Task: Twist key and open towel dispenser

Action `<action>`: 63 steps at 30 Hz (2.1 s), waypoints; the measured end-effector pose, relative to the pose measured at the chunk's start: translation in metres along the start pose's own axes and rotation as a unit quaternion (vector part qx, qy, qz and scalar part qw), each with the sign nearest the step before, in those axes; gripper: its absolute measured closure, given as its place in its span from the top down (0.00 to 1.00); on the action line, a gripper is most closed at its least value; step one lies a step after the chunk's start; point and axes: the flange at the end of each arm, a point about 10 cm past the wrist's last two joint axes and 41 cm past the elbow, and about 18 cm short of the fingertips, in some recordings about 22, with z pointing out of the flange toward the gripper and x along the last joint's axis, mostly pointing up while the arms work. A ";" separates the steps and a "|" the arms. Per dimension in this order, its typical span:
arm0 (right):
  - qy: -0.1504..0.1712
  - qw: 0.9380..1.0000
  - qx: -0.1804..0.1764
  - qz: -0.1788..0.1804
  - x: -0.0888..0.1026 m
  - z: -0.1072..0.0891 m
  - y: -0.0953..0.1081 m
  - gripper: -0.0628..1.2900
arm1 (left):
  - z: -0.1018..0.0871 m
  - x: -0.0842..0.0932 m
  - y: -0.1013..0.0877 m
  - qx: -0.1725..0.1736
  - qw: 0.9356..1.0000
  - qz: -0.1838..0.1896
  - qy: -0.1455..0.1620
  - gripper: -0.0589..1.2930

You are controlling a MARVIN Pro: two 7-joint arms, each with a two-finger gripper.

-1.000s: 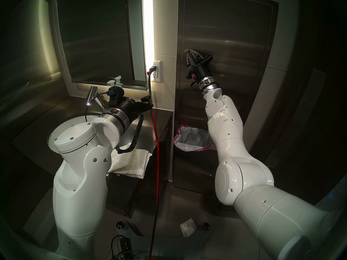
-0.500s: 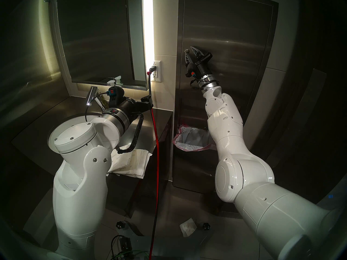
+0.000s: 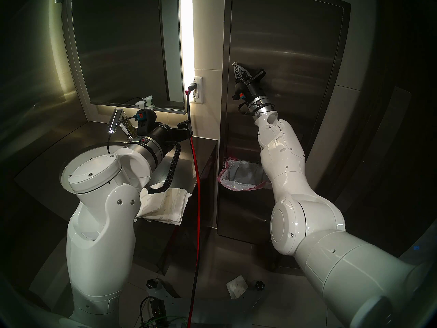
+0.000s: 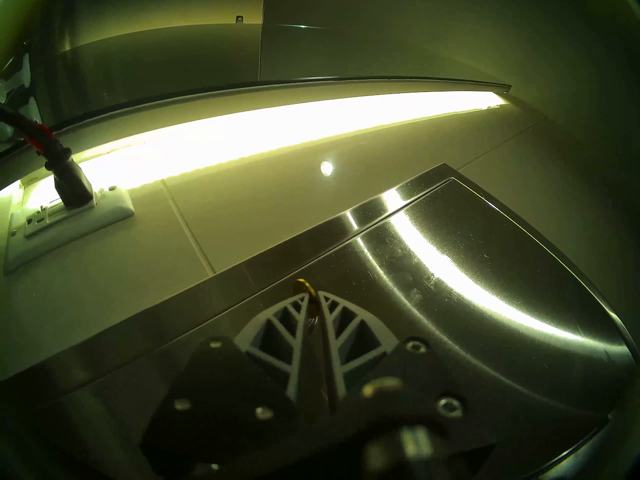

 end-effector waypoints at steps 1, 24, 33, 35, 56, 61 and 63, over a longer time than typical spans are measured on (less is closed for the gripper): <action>-0.001 1.000 -0.001 0.002 0.000 0.000 0.000 0.18 | 0.000 0.000 0.000 0.000 1.000 0.000 0.000 0.98; -0.015 0.999 -0.003 0.029 -0.002 0.011 -0.005 0.23 | 0.000 0.000 0.000 0.000 1.000 0.000 0.000 0.98; -0.015 0.999 -0.017 0.048 0.001 0.013 -0.007 0.02 | 0.000 0.000 0.000 0.000 1.000 0.000 0.000 0.98; -0.018 0.998 -0.025 0.059 0.004 0.014 -0.009 0.02 | 0.000 0.000 0.000 0.000 1.000 0.000 0.000 0.98; -0.117 0.931 -0.194 0.287 0.052 0.031 -0.048 0.02 | 0.000 0.000 0.000 0.000 1.000 0.000 0.000 0.98; -0.128 0.912 -0.219 0.323 0.060 0.035 -0.051 0.02 | 0.000 0.000 0.000 0.000 1.000 0.000 -0.001 0.98; -0.130 0.906 -0.226 0.334 0.063 0.037 -0.052 0.02 | 0.000 0.000 0.000 0.000 1.000 0.000 -0.001 0.98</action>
